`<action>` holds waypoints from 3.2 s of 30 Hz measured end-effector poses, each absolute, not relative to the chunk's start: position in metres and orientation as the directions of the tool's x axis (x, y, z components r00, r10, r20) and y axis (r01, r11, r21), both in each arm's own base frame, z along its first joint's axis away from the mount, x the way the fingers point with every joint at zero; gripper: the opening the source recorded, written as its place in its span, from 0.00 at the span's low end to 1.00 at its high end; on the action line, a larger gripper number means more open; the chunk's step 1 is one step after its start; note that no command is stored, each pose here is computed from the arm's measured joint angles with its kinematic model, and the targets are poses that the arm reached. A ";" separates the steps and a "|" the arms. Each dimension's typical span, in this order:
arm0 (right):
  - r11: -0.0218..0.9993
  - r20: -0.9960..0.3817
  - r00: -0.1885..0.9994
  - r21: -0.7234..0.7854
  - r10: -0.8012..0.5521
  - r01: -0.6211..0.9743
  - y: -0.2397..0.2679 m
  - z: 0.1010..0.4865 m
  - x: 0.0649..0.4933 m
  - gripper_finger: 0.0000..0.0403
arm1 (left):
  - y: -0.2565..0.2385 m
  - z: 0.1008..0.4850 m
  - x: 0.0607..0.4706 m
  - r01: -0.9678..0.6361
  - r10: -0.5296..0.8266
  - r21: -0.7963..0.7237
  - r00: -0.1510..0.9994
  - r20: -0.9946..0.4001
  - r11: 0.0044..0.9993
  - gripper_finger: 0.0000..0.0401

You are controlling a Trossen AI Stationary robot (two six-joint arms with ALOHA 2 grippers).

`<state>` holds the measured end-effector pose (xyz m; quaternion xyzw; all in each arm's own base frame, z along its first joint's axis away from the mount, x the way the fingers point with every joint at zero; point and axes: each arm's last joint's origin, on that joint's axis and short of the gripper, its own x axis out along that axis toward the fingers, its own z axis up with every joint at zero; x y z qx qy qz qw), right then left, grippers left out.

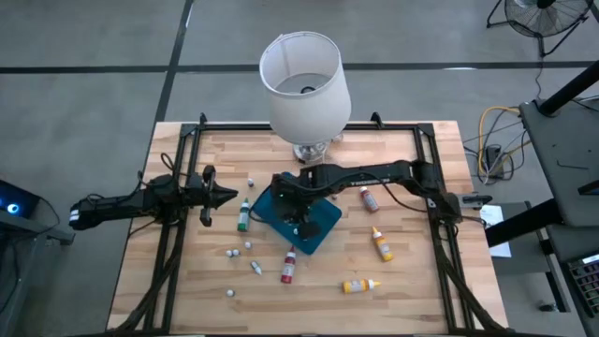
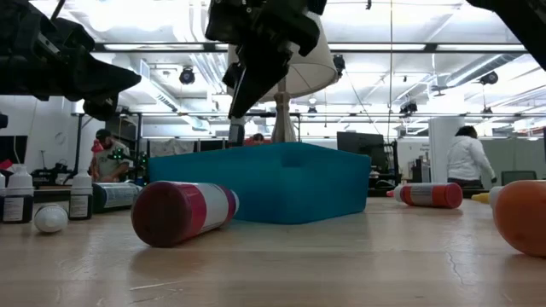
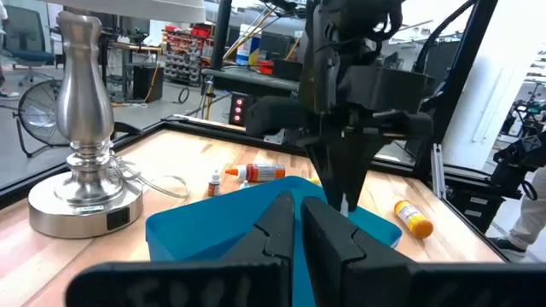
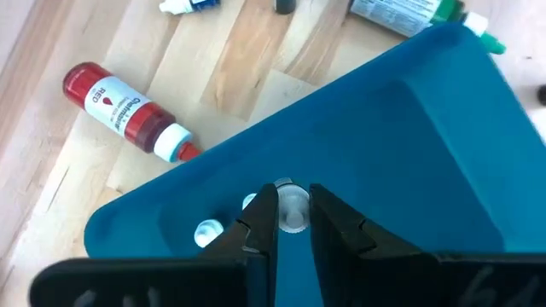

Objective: Pick & Place food coloring
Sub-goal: Put the small green food coloring bottle into the blue container

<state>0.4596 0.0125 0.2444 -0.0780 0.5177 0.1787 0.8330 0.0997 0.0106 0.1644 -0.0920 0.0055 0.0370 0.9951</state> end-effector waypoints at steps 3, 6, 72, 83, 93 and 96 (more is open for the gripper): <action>0.923 -0.892 0.393 0.062 0.222 -0.380 0.013 0.239 0.460 0.10 | 0.011 0.164 0.100 -0.075 0.073 -0.183 0.997 -0.018 0.980 0.00; 0.923 -0.902 0.371 0.071 0.221 -0.378 0.013 0.230 0.461 0.10 | 0.011 0.164 0.100 -0.075 0.073 -0.183 0.997 -0.018 0.980 0.00; 0.983 -0.915 0.368 0.119 0.162 -0.137 0.011 0.177 0.468 0.10 | 0.011 0.164 0.100 -0.074 0.072 -0.183 0.997 -0.017 0.980 0.00; 0.975 -0.915 0.369 0.091 0.163 -0.205 0.012 0.177 0.468 0.10 | 0.011 0.164 0.100 -0.074 0.072 -0.183 0.997 -0.017 0.980 0.00; 0.972 -0.915 0.370 0.084 0.163 -0.221 0.012 0.177 0.468 0.21 | 0.011 0.164 0.100 -0.074 0.072 -0.183 0.997 -0.017 0.980 0.00; 0.972 -0.915 0.369 0.084 0.163 -0.220 0.012 0.177 0.468 0.25 | 0.011 0.164 0.100 -0.074 0.072 -0.183 0.997 -0.017 0.980 0.00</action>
